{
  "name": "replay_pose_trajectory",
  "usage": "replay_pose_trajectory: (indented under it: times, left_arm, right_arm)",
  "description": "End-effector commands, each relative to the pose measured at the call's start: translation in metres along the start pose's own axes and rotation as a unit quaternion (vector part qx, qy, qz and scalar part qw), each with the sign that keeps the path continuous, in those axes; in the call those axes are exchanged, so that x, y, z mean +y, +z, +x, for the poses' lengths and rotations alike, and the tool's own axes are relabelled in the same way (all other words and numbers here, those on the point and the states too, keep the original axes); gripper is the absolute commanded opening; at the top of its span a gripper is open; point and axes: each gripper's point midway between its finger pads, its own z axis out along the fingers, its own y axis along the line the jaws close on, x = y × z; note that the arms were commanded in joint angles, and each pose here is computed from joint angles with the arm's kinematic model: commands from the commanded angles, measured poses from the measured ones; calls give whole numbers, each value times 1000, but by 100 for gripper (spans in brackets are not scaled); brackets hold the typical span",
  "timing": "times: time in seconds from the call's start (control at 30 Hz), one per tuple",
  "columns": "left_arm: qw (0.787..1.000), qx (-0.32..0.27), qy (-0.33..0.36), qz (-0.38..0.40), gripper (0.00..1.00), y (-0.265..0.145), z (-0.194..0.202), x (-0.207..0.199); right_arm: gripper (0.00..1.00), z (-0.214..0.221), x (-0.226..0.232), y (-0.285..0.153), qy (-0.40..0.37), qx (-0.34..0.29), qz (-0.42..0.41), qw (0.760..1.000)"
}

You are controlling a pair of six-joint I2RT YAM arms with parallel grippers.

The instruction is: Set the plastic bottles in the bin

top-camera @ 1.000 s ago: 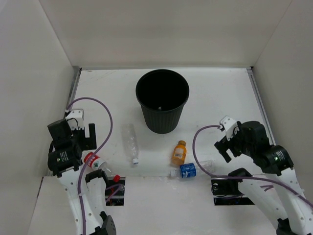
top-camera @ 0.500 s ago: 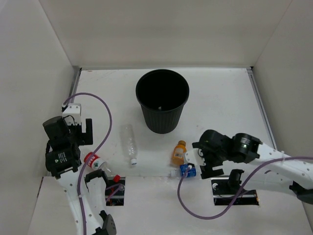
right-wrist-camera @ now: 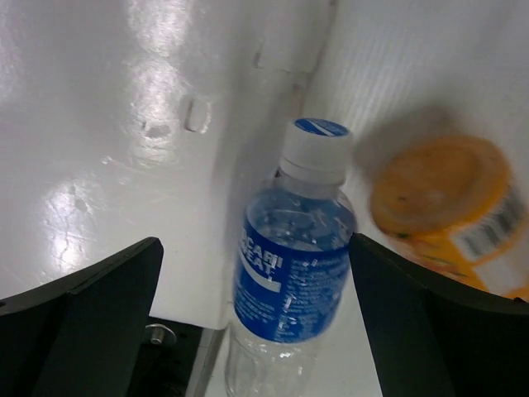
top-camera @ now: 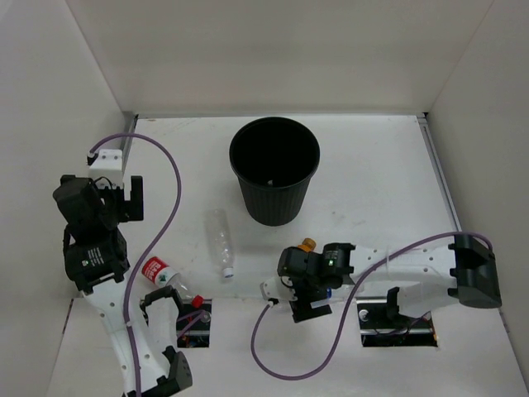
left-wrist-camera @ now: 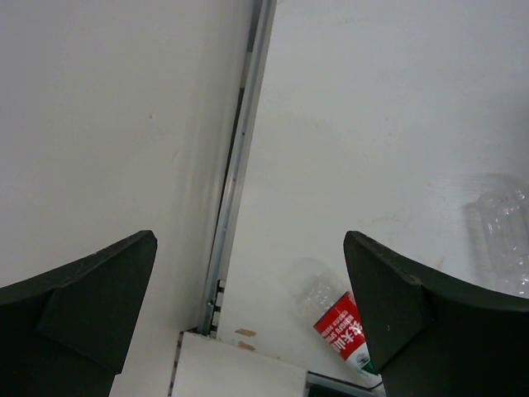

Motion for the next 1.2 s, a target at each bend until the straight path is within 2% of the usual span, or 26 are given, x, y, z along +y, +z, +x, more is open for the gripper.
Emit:
replay_pose_trajectory:
  times: [0.0, 0.27, 0.37, 0.47, 0.57, 0.6, 0.63, 0.77, 0.8, 0.9, 0.97, 1.07, 1.17]
  left_arm:
    - [998, -49, 18, -17, 100, -10, -27, 11]
    - [998, -62, 24, -22, 100, -11, -33, 12]
    - [997, -67, 24, -21, 100, -12, -36, 13]
    - [997, -73, 27, -21, 100, -15, -40, 13]
    - [996, -76, 28, -21, 100, -17, -42, 13]
    - [996, -77, 28, -21, 100, -17, -43, 13]
    - [996, -77, 28, -21, 100, -18, -43, 13]
    - [997, -77, 27, -18, 100, -18, -41, 11]
    - [997, -77, 26, -18, 100, -18, -41, 11]
    - [997, -75, 28, -18, 100, -19, -41, 12]
    - [996, -76, 28, -21, 100, -20, -44, 14]
    - [996, -80, 28, -24, 100, -21, -48, 15]
    - [996, -80, 25, -26, 100, -20, -49, 17]
  right_arm:
    - [100, -12, 9, 12, 32, -25, -7, 999]
    - [99, 21, 9, 41, 50, 31, -8, 998]
    - [82, 27, 5, 50, 47, 40, 2, 998]
    - [76, 25, 5, 51, 46, 41, 1, 998]
    - [42, 19, 2, 48, 47, 32, 7, 998]
    - [36, 16, 0, 45, 50, 30, 9, 998]
    - [37, 13, -1, 40, 49, 27, 9, 998]
    - [89, -13, -14, 4, 55, -8, 30, 998]
    - [93, -20, -20, -9, 57, -16, 42, 997]
    - [99, -20, -68, -53, 113, -47, 119, 985]
    - [100, -4, -108, -85, 182, -70, 192, 962]
    - [100, 43, -151, -119, 311, -82, 276, 906]
    - [100, 107, -162, -124, 436, -43, 310, 844]
